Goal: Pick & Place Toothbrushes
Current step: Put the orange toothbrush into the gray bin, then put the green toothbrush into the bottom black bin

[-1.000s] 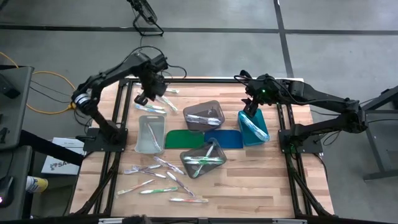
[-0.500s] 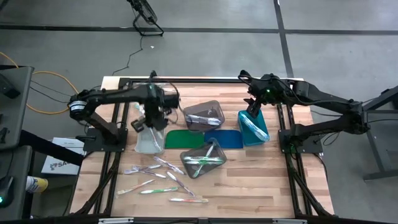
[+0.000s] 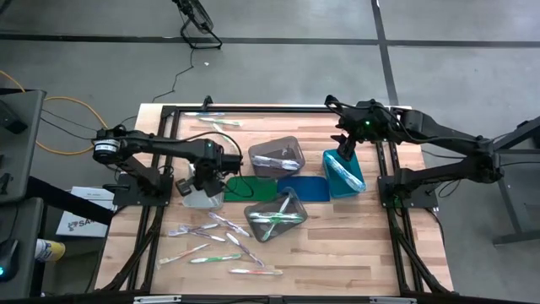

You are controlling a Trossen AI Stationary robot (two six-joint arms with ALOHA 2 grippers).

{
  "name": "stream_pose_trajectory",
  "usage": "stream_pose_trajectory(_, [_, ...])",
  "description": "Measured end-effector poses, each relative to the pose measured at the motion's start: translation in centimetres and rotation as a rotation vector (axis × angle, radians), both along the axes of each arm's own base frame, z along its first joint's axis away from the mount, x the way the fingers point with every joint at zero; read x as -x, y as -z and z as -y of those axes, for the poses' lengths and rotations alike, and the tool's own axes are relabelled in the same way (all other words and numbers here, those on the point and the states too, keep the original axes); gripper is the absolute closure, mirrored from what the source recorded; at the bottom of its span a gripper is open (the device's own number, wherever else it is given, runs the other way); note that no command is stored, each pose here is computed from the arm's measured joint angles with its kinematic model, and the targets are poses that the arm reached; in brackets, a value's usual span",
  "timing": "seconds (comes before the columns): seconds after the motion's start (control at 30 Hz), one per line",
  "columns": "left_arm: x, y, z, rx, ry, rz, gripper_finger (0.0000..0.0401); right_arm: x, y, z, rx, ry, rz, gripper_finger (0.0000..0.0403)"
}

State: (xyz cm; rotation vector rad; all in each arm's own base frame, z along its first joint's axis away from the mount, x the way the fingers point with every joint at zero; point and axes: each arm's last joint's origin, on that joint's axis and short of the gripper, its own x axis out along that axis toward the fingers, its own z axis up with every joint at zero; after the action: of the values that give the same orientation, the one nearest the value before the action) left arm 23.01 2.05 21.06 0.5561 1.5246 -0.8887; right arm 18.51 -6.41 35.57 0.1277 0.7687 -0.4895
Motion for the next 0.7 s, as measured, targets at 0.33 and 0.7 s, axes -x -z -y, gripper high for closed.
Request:
stream_pose_trajectory(0.33, [-0.1,0.6,0.0,-0.018,-0.013,0.019,0.0333,0.0,0.0,0.0,-0.002,-0.001,0.000,0.0222])
stream_pose_trajectory(0.7, [0.7,-1.0,0.0,-0.027,-0.018,0.056,0.0270,0.0,0.1,0.0,-0.005,-0.001,-0.007,0.0222])
